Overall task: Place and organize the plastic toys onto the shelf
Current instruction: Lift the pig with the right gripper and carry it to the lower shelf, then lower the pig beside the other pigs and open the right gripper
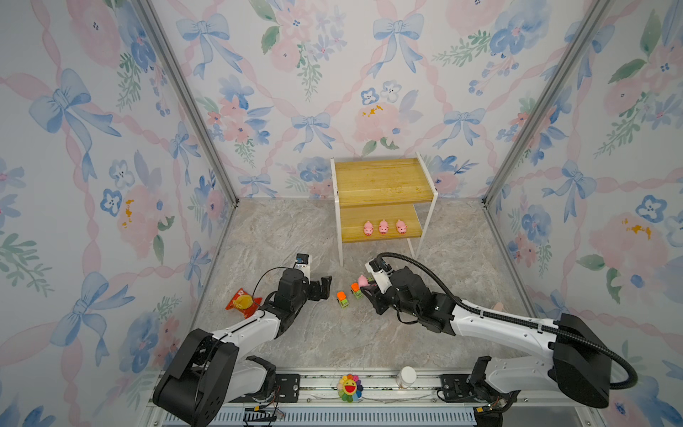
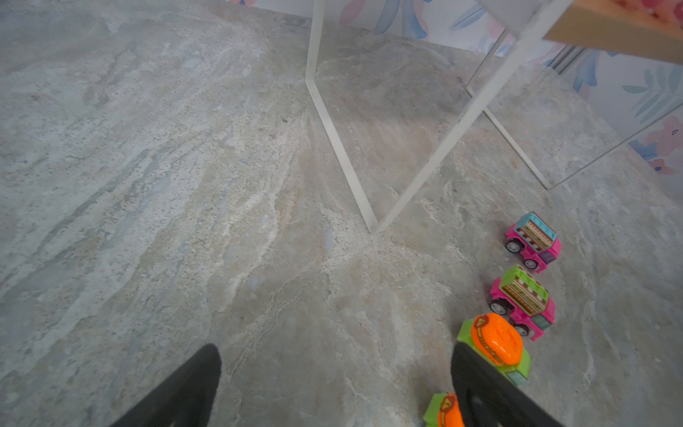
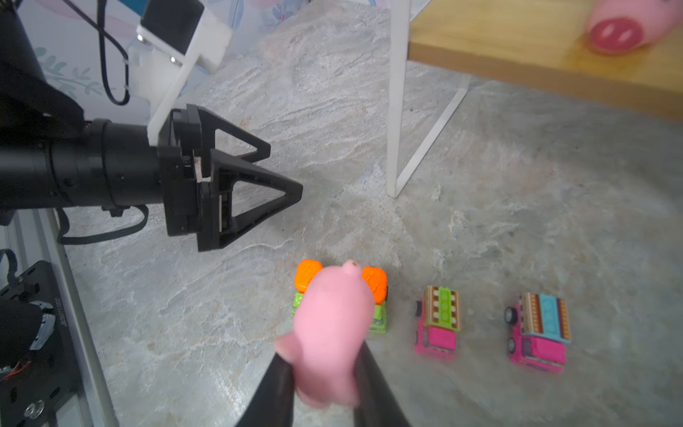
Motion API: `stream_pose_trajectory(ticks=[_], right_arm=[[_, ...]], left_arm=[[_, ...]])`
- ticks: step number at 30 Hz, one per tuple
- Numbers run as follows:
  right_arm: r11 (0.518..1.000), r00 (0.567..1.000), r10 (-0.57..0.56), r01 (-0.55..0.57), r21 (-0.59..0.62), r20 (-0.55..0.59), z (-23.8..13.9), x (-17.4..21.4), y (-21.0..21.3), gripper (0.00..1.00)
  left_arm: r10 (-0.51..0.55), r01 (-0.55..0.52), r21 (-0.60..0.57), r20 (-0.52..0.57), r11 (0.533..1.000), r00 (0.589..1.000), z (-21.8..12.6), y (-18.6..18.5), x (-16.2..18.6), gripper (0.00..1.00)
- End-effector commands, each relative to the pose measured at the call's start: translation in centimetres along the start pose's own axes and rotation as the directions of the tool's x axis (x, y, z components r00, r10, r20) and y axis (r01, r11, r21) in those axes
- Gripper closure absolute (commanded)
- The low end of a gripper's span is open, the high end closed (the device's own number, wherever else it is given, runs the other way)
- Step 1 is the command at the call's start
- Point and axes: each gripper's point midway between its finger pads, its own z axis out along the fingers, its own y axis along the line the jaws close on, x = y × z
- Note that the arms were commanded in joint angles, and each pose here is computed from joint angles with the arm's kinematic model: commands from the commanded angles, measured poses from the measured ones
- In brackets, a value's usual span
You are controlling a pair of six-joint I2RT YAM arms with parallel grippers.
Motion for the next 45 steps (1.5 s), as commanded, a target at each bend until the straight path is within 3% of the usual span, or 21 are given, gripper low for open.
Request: stream_pose_trajectory(ticks=[1, 14, 23, 45], right_arm=[[0.999, 0.996, -0.035, 0.034, 0.019, 0.077, -0.5, -3.9, -0.9, 0.73], [0.996, 0.984, -0.029, 0.015, 0.083, 0.177, 2.1, -11.2, -3.7, 0.72], [0.995, 0.979, -0.017, -0.004, 0.103, 0.204, 4.8, -12.2, -4.2, 0.72], [0.982, 0.980, -0.021, -0.017, 0.189, 0.196, 7.5, -12.7, -5.9, 0.72]], left_arm=[[0.013, -0.013, 0.018, -0.003, 1.000, 1.000, 0.1, -0.4, -0.5, 0.02], [0.024, -0.024, 0.021, -0.001, 0.999, 1.000, 0.2, -0.5, -0.8, 0.02], [0.035, -0.035, 0.018, 0.004, 0.999, 0.999, 0.2, -0.5, -1.0, 0.02], [0.042, -0.042, 0.017, 0.004, 0.999, 0.999, 0.2, -0.5, -1.0, 0.02]])
